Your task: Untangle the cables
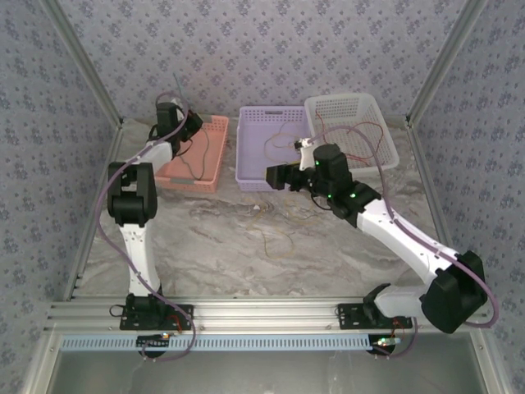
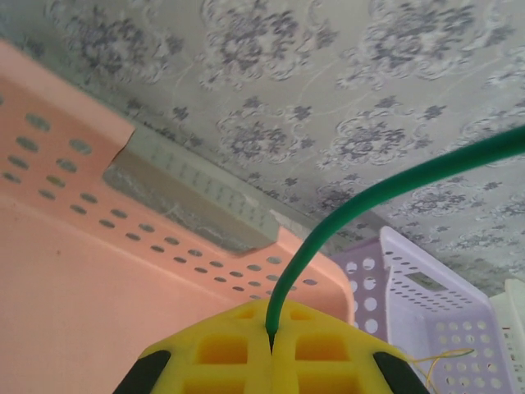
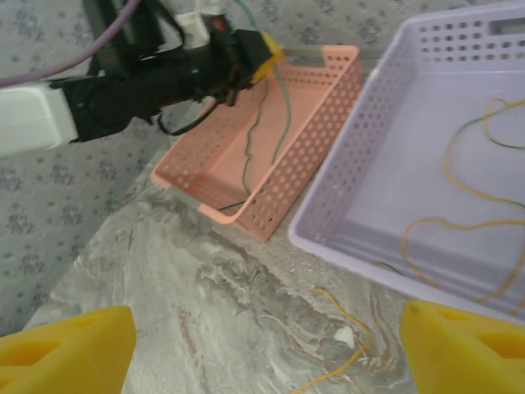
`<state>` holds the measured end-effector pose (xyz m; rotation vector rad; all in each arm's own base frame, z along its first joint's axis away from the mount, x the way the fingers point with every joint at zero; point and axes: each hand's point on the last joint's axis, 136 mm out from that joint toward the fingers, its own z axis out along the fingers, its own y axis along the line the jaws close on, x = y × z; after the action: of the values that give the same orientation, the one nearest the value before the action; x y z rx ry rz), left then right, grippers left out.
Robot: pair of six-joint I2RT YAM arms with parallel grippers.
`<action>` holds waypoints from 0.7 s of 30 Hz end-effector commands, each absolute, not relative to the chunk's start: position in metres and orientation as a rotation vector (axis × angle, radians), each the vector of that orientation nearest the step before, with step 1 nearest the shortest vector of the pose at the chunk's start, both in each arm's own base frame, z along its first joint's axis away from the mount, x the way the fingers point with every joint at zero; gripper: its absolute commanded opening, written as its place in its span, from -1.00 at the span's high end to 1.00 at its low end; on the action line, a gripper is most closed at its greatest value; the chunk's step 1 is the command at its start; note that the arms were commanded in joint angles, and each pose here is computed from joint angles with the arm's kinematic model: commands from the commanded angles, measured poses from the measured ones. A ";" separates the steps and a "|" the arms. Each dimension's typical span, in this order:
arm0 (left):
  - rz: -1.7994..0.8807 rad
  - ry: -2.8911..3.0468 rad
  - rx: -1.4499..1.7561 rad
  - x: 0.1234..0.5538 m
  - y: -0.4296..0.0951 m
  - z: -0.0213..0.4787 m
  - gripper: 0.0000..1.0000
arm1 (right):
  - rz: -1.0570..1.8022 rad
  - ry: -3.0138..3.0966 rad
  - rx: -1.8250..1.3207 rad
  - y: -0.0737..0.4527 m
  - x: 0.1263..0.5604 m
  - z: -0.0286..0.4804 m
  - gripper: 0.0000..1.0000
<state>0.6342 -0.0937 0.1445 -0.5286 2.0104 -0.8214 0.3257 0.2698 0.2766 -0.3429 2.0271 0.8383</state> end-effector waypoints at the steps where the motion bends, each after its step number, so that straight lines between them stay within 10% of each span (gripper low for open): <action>1: -0.856 1.994 -0.643 0.638 -0.089 0.131 1.00 | 0.810 1.952 -0.366 0.274 0.330 0.304 -0.71; 21: -0.878 2.248 -1.020 0.632 -0.096 0.060 0.99 | 0.801 1.949 -0.338 0.269 0.331 0.305 -0.71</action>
<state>0.6381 -0.0920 0.0664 -0.9512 2.1930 -0.8690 0.3288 0.2720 0.2898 -0.3386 1.9936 0.8160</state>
